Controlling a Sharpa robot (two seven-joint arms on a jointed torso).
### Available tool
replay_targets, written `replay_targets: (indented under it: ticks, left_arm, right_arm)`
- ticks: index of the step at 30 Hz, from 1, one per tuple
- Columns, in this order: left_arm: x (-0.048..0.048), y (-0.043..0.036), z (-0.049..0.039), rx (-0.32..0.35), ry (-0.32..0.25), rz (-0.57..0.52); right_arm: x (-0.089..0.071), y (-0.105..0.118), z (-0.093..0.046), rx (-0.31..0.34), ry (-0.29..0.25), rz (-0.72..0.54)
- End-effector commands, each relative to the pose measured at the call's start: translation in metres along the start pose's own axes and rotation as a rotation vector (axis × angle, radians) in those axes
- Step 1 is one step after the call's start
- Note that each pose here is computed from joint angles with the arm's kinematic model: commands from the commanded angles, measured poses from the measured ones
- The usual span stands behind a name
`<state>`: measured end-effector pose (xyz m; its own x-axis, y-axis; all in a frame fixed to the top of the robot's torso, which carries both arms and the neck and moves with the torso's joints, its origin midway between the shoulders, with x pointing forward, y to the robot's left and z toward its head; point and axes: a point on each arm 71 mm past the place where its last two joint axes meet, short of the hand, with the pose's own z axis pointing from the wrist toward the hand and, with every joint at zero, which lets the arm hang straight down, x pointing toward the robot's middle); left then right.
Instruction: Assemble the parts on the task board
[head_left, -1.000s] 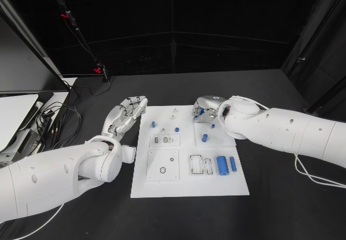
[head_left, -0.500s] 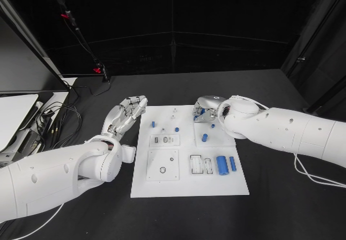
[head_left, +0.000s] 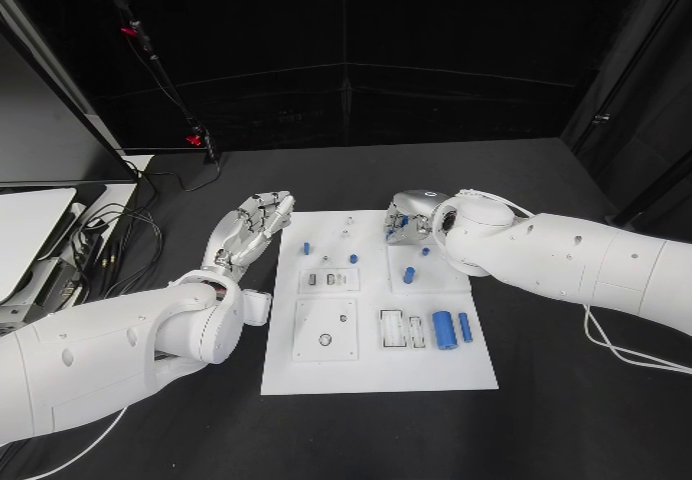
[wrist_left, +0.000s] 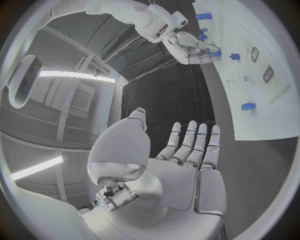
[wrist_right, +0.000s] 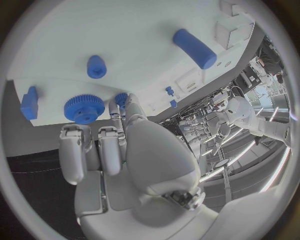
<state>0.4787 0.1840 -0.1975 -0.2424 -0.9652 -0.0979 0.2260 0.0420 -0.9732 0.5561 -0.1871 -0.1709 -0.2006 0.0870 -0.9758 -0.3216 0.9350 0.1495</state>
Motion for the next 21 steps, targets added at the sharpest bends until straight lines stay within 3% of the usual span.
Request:
replay_targets:
  ticks: [1, 14, 21]
  left_arm:
    - [0.0014, -0.0199, -0.0021, 0.274, 0.013, -0.006]
    - [0.0008, -0.0196, -0.0023, 0.269, 0.012, -0.006]
    - [0.0009, -0.0196, -0.0023, 0.268, 0.013, -0.006]
  right_arm:
    - [0.0028, 0.0002, 0.0003, 0.02, 0.03, -0.026]
    - [0.0024, 0.005, 0.0009, 0.014, 0.017, -0.05]
    - [-0.0029, 0.0089, 0.0002, -0.036, -0.06, -0.034]
